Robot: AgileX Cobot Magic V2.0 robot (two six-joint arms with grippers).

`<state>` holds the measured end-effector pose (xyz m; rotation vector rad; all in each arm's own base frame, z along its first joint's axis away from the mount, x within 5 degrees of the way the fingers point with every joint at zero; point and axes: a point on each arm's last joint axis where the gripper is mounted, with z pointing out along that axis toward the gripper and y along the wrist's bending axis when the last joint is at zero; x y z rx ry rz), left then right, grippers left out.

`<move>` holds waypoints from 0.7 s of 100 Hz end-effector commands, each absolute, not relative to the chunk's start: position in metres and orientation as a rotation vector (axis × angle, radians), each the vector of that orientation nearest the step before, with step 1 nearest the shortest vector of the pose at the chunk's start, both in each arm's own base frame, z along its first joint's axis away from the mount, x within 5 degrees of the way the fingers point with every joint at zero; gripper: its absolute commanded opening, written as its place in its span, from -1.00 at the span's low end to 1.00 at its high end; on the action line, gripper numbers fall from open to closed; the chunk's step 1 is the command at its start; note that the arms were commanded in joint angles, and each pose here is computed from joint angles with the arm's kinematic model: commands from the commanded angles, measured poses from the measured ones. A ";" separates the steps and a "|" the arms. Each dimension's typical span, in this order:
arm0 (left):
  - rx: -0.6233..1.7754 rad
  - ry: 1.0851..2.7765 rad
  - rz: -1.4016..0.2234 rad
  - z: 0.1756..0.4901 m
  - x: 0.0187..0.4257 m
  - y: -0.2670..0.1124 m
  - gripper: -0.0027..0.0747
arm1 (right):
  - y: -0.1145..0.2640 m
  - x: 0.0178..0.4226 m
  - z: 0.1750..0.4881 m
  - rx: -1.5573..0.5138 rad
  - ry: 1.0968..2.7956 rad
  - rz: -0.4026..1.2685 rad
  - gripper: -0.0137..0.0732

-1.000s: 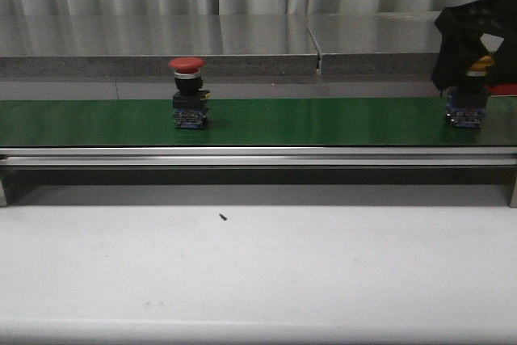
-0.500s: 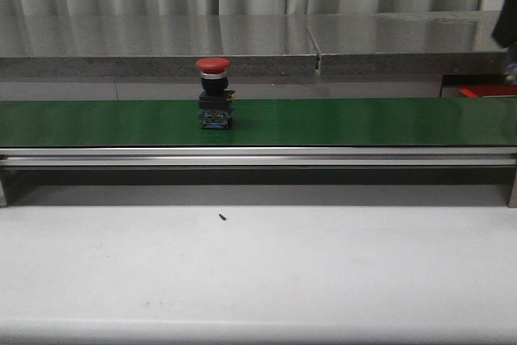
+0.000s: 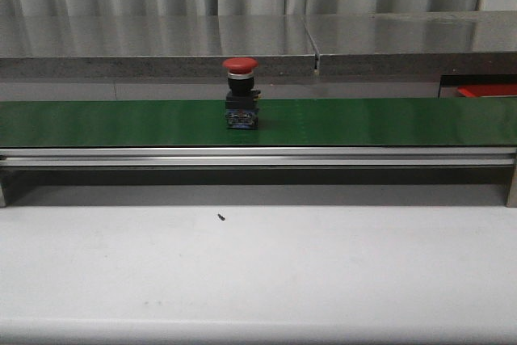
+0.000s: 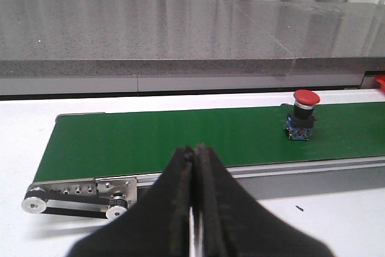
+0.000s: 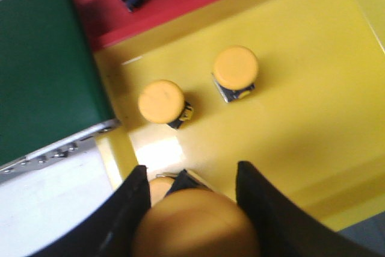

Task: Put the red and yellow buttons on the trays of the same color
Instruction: 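Carry the yellow button into the yellow tray and open the right gripper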

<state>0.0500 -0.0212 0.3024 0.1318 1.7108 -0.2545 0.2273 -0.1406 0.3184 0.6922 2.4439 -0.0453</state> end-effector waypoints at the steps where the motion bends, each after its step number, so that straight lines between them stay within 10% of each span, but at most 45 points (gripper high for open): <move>1: 0.102 1.632 -0.262 0.316 0.050 -0.020 -0.98 | -0.147 0.221 0.322 0.743 2.336 -0.087 -0.09; 70: 0.102 1.632 -0.262 0.316 0.050 -0.020 -0.98 | -0.173 0.241 0.240 0.833 2.409 -0.118 -0.09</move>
